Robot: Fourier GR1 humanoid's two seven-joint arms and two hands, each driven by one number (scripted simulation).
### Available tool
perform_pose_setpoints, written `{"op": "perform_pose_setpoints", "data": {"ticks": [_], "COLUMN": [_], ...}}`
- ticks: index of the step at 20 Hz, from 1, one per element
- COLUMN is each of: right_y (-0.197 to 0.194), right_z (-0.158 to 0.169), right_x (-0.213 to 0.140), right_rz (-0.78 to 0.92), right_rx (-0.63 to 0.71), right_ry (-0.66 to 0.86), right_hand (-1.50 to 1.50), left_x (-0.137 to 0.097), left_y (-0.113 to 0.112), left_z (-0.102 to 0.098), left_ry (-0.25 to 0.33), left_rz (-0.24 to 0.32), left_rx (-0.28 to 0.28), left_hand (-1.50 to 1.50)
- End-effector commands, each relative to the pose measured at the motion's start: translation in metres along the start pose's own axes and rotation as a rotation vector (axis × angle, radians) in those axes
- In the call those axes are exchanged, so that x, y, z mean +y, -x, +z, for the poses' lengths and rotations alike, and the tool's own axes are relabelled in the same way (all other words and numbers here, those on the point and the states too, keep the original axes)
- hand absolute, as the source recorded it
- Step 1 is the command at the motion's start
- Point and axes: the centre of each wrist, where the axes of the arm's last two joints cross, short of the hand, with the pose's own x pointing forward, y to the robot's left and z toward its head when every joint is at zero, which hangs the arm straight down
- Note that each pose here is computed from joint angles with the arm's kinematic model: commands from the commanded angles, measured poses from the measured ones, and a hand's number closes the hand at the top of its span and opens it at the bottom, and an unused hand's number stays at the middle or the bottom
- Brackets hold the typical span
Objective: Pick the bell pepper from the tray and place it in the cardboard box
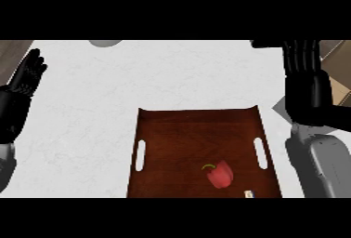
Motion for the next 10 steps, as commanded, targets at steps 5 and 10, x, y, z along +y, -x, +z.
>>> {"op": "perform_pose_setpoints", "data": {"ticks": [5, 10], "right_y": [0.051, 0.05], "right_z": [0.119, 0.117], "right_x": [0.016, -0.048], "right_rz": [0.243, 0.792], "right_rx": [0.287, 0.076], "right_ry": [-0.314, -0.396], "right_hand": [-1.5, -1.5], "left_x": [-0.059, -0.072], "left_y": [0.007, 0.02], "left_z": [0.016, 0.024], "left_ry": [0.204, 0.231], "left_rz": [0.102, 0.146], "left_rx": [0.068, 0.144], "left_hand": [0.0, 0.0]}}
